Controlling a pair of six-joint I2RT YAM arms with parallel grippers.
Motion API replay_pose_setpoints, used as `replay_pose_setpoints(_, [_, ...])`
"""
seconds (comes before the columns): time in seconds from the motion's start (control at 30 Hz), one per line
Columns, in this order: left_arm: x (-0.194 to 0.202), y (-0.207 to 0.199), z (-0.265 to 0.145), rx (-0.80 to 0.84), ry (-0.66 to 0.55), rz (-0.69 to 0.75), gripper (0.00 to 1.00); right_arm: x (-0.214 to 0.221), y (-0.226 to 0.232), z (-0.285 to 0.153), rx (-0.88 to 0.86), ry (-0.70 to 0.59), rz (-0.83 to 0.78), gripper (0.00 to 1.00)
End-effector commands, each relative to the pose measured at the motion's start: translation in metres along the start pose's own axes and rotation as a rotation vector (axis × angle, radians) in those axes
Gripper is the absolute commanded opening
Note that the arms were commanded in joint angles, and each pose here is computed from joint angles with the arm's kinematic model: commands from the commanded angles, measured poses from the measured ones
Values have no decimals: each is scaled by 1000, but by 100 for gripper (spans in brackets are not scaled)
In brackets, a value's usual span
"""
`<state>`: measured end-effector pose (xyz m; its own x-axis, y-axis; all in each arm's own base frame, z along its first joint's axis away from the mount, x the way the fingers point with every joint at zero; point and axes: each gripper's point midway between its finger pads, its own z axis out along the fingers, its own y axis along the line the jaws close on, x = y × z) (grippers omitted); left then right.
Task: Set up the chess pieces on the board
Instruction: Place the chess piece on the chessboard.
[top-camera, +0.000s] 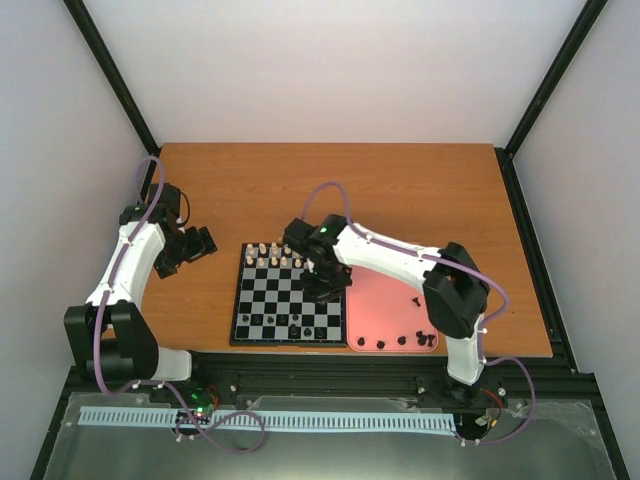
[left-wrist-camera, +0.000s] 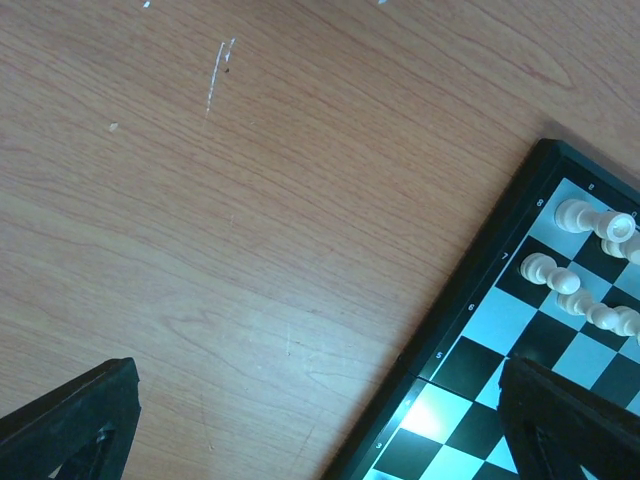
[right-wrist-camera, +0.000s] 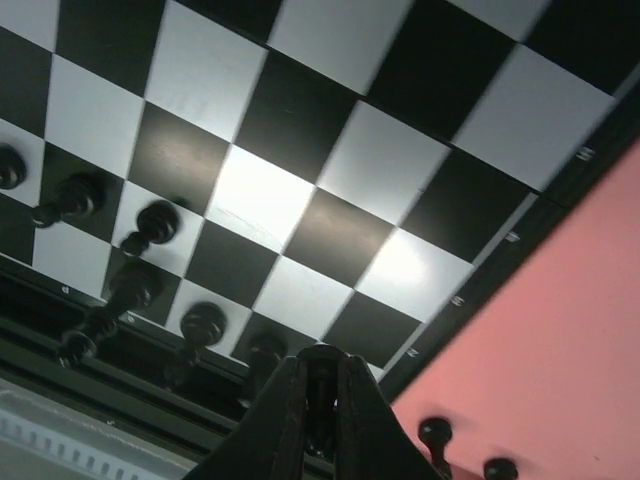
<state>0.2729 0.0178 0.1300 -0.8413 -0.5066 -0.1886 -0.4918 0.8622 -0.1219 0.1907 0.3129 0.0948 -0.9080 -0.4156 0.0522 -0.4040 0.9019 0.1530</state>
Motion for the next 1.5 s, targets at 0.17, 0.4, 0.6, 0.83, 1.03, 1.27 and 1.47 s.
replay_pose_setpoints(0.17, [-5,-10,-1,39,-5,19,100,-9,35,21,40,2,-54,6])
replay_pose_setpoints(0.4, [-2,-12,-1,53,1,18,100,-5,45,43,42,28,-70,6])
replay_pose_setpoints(0.6, [0,-13,-2,63,3,17,100,-5,49,51,45,37,-70,6])
replay_pose_setpoints(0.83, [2,-13,-2,69,6,19,100,-2,50,58,60,47,-76,6])
replay_pose_setpoints(1.03, [3,-13,-3,70,4,19,100,2,46,64,67,65,-72,7])
replay_pose_setpoints(1.27, [4,-12,-2,66,4,20,100,6,43,69,77,83,-74,9])
replay_pose_setpoints(1.47, [3,-10,-3,57,-1,20,100,6,44,71,73,88,-86,13])
